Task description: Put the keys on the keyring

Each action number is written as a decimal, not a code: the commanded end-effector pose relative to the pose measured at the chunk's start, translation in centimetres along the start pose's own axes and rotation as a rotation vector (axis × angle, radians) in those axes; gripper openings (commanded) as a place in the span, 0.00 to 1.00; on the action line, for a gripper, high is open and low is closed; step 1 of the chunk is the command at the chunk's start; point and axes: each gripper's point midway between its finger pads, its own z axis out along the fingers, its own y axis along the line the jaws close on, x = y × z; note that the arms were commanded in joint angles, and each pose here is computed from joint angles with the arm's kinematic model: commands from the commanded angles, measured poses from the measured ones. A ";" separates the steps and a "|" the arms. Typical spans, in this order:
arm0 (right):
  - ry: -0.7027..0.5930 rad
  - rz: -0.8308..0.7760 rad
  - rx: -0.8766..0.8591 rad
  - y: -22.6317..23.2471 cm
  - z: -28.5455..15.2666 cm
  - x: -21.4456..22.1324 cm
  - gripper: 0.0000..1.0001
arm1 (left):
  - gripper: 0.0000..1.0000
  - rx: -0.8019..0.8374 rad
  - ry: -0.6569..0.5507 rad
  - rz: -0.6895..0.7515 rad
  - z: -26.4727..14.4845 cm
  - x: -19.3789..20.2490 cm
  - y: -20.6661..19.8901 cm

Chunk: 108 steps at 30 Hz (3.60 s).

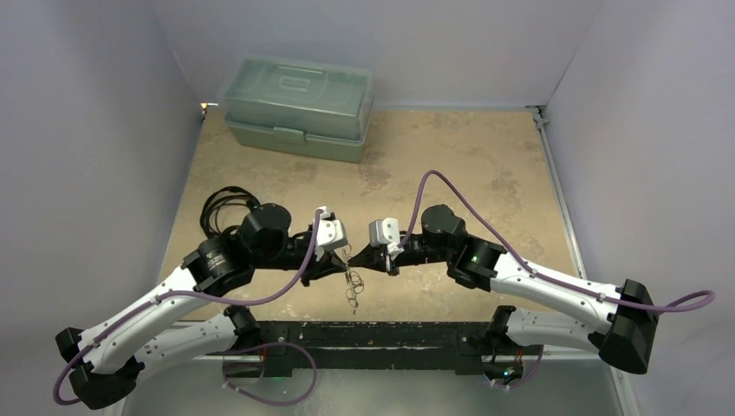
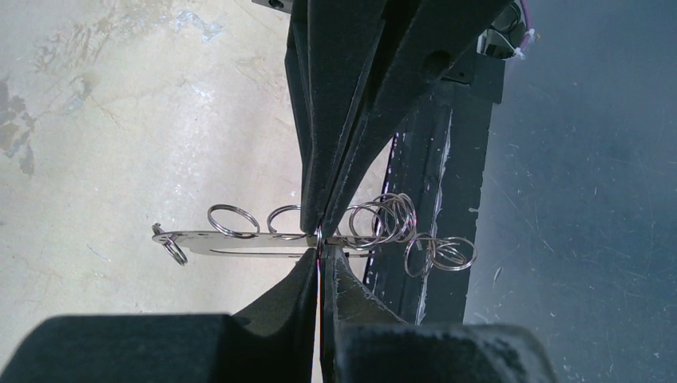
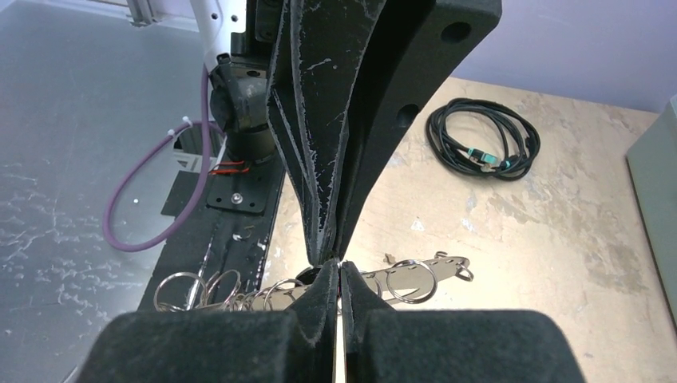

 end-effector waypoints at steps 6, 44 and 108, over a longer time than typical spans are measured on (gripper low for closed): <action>-0.108 -0.066 0.002 -0.1 -0.4 -3.6 0.00 | 0.45 -0.047 -0.199 0.091 -2.3 -3.5 -0.2; -0.340 -0.130 -0.062 2.8 -3.1 -7.6 0.00 | 0.15 0.125 -0.493 0.262 -1.5 -4.1 -3.4; -0.234 -0.101 -0.033 1.5 -1.6 -5.4 0.00 | 0.00 0.059 -0.421 0.207 -1.4 -4.4 -1.9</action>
